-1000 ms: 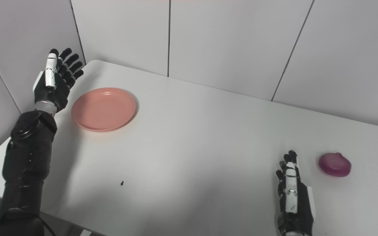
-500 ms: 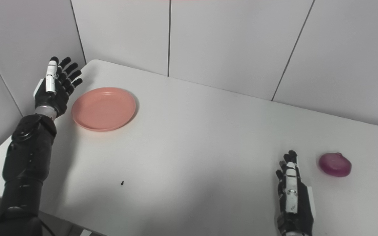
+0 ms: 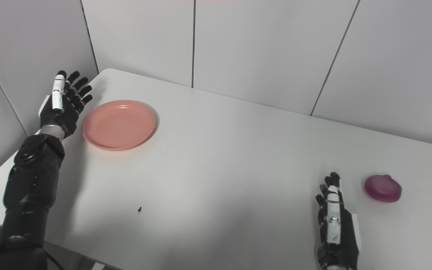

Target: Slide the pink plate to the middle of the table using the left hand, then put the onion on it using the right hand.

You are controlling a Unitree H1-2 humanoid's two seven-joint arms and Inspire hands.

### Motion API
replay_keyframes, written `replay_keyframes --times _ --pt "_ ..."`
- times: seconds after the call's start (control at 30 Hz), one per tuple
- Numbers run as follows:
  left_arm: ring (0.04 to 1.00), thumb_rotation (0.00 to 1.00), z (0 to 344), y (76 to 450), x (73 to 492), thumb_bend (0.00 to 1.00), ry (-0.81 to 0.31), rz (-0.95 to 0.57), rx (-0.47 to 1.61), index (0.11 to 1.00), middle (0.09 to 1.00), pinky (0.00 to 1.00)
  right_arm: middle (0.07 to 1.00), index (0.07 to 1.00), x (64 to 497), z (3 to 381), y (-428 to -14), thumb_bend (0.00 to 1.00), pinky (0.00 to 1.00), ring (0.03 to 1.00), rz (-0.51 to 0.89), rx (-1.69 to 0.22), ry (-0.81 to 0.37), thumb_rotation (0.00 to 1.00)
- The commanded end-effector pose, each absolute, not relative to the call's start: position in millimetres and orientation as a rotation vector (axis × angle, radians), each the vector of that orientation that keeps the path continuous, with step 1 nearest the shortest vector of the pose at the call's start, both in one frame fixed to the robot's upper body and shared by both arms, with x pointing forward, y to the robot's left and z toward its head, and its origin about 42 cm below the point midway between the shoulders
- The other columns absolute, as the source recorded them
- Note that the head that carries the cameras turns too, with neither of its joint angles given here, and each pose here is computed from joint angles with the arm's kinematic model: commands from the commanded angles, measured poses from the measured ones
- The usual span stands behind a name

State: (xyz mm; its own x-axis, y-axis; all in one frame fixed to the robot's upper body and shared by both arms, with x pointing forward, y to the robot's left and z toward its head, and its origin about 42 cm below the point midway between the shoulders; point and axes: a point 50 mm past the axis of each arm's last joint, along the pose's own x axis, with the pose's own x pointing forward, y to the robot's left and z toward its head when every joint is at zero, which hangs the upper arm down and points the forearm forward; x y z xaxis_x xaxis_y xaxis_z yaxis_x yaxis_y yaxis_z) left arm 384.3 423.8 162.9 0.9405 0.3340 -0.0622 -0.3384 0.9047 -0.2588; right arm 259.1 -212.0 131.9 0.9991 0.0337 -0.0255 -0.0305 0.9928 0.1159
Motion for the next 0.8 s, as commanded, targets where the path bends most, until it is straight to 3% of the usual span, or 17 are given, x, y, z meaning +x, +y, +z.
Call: replay_keyframes --times 0.0,0.57,0.77 --pt "0.916 1.0 192 431 395 0.36 -0.089 0.327 -0.245 0.9 0.914 0.94 1.0 1.0 256 140 -216 0.08 1.0 1.0 0.041 0.1 -0.006 1.0" --pt "0.899 1.0 169 434 390 0.39 -0.062 0.322 -0.263 0.879 0.901 0.9 1.0 1.0 256 140 -217 0.09 1.0 1.0 0.04 0.103 -0.006 1.0" --pt "0.924 1.0 162 433 389 0.39 -0.057 0.29 -0.294 0.916 0.932 0.92 1.0 1.0 256 139 -217 0.08 1.0 1.0 0.042 0.106 -0.009 1.0"
